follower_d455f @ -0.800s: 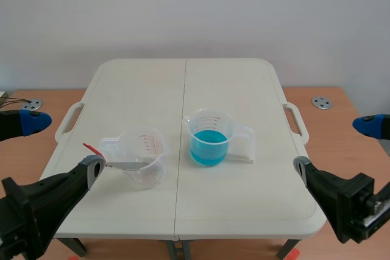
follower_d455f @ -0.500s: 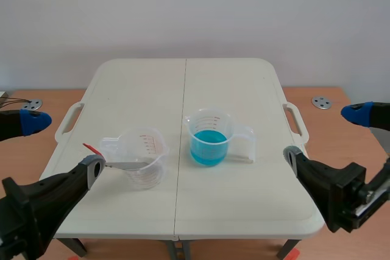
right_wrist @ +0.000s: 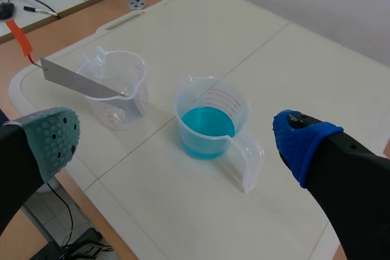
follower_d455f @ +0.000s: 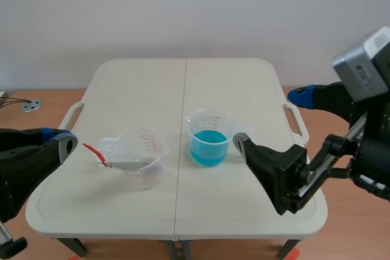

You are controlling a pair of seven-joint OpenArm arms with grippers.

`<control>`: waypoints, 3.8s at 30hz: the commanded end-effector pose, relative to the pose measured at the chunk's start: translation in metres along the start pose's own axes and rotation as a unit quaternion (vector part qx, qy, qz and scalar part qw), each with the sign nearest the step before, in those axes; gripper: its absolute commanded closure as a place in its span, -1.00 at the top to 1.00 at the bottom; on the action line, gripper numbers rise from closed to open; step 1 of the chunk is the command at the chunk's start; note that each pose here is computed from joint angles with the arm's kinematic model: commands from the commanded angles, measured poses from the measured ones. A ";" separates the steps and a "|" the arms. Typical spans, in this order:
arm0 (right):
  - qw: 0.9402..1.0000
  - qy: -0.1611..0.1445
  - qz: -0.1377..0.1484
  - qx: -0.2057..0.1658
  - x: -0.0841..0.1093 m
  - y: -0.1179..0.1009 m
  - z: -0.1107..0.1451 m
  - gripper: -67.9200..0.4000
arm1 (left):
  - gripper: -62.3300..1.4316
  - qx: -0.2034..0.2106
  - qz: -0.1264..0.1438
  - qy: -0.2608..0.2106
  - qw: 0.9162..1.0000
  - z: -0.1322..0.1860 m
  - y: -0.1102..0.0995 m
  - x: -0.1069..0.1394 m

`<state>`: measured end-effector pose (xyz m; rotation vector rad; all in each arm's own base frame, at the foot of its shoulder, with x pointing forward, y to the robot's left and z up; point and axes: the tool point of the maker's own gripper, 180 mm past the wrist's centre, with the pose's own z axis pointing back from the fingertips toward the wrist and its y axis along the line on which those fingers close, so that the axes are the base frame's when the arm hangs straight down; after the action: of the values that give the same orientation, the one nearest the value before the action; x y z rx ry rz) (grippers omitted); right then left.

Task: Hold the metal plate by the orange handle, dip it into the blue solution, take it out and point at it, then put the plate back in the beaker on the left.
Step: 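Lift the metal plate out of the left beaker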

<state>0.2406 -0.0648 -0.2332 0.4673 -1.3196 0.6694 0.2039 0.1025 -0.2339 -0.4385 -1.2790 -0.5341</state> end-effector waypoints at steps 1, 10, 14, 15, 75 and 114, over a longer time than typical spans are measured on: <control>1.000 -0.014 0.010 0.006 0.010 -0.001 -0.006 0.95 | -0.86 0.013 0.005 0.001 1.000 0.007 0.004 0.000; 0.999 -0.015 0.016 0.038 0.022 0.014 -0.038 0.95 | -0.86 0.053 0.013 0.103 0.993 0.060 0.016 -0.042; 0.998 -0.010 0.012 0.058 0.021 0.024 -0.054 0.95 | -0.86 0.055 0.032 0.164 0.984 0.089 0.006 -0.065; 0.998 -0.008 0.012 0.064 0.021 0.027 -0.058 0.95 | -0.86 0.053 0.038 0.179 0.982 0.096 0.002 -0.071; 0.977 0.011 0.014 0.213 0.003 0.145 -0.168 0.95 | -0.86 0.101 0.105 0.382 0.913 0.196 0.003 -0.177; 0.981 0.034 0.019 0.189 -0.006 0.136 -0.171 -0.95 | -0.86 0.101 0.106 0.381 0.913 0.196 0.003 -0.177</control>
<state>0.2650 0.1448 -0.2932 0.7194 -1.1047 0.9651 0.0180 0.2459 -0.3611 -0.1459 -0.5016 -0.3377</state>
